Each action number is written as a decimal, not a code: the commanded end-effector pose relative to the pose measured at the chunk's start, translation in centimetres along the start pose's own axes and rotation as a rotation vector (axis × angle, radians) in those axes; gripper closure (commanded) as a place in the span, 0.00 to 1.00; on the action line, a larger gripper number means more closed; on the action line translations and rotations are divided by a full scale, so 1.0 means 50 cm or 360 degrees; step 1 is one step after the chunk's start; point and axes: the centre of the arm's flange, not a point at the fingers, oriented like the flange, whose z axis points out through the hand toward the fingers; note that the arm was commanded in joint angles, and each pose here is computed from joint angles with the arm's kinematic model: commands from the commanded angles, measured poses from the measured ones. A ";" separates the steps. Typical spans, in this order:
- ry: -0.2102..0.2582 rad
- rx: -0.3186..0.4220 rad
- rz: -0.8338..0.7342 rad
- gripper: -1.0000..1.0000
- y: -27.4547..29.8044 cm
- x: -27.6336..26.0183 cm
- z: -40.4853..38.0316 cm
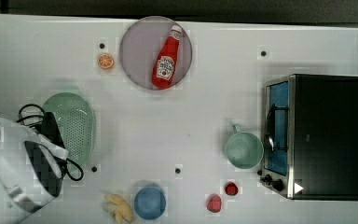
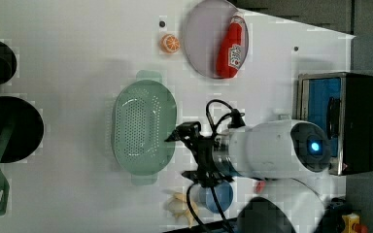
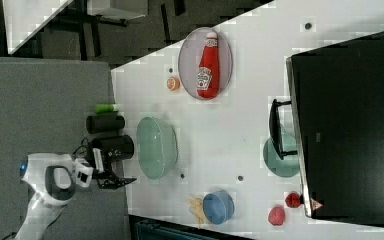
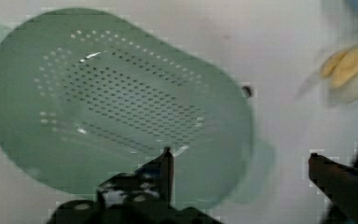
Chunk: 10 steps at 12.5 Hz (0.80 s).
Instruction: Drag strainer left to right.
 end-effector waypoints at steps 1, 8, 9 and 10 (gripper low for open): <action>-0.0092 0.0109 0.0344 0.00 -0.033 0.081 0.093; -0.0230 0.0231 0.0460 0.00 -0.055 0.131 0.275; -0.0223 0.0241 0.0471 0.00 -0.056 0.139 0.293; -0.0205 0.0238 0.0477 0.00 -0.056 0.147 0.309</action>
